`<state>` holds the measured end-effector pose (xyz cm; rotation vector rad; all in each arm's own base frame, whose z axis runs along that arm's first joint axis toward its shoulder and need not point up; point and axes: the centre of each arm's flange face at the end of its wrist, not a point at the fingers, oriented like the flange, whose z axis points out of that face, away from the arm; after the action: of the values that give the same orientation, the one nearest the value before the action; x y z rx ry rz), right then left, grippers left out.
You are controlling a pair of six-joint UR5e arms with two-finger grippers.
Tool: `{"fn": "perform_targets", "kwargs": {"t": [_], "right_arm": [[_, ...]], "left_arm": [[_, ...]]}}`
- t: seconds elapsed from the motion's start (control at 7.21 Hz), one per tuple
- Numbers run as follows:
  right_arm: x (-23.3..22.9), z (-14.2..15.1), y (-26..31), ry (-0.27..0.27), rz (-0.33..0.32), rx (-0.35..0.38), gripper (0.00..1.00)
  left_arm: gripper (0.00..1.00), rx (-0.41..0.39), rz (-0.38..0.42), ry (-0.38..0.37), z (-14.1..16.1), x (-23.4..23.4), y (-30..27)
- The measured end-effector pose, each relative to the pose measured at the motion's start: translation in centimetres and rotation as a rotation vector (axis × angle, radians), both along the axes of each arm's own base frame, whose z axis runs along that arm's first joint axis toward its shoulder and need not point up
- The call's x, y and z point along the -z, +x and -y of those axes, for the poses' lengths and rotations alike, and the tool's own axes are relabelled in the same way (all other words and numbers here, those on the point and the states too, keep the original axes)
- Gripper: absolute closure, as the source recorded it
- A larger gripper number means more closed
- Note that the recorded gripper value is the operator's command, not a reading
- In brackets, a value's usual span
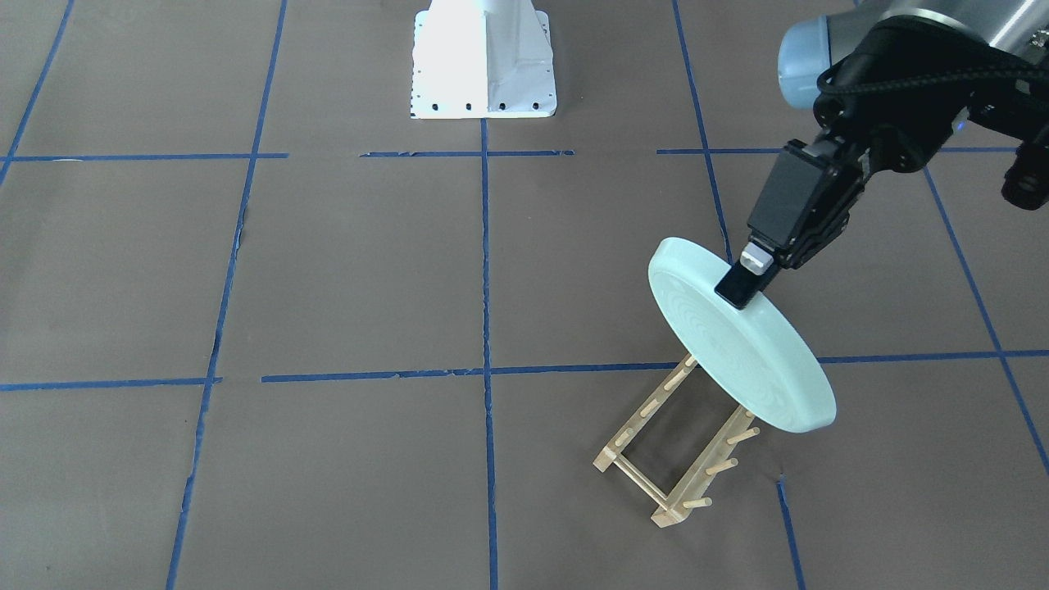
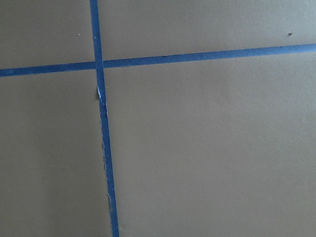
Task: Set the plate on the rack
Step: 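Lift the plate with the left gripper and tilt it upright, then lower the upright plate into the rack slots with the left gripper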
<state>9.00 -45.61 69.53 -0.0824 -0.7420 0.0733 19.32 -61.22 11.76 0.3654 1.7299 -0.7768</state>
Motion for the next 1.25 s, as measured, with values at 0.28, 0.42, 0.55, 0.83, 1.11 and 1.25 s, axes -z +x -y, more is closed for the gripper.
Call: {"fn": "perform_targets", "kwargs": {"t": [0.28, 0.42, 0.55, 0.83, 1.11, 1.25], "right_arm": [[0.0, 0.0, 0.0, 0.000, 0.000, 0.000, 0.00], [0.0, 0.0, 0.0, 0.000, 0.000, 0.000, 0.00], [0.0, 0.0, 0.0, 0.000, 0.000, 0.000, 0.00], [0.0, 0.0, 0.0, 0.000, 0.000, 0.000, 0.00], [0.0, 0.0, 0.0, 0.000, 0.000, 0.000, 0.00], [0.0, 0.0, 0.0, 0.000, 0.000, 0.000, 0.00]], "left_arm": [[1.00, 0.144, -0.193, -0.013, 0.2, -3.3, 3.4], [1.00, 0.200, -0.243, -0.020, -0.2, -5.1, 5.8], [1.00, 0.226, -0.271, -0.035, -0.3, -6.7, 7.2], [1.00, 0.240, -0.278, -0.077, -0.3, -9.3, 8.2], [1.00, 0.247, -0.264, -0.102, -0.2, -11.3, 8.3], [1.00, 0.244, -0.256, -0.116, -0.1, -12.1, 8.9]]}}
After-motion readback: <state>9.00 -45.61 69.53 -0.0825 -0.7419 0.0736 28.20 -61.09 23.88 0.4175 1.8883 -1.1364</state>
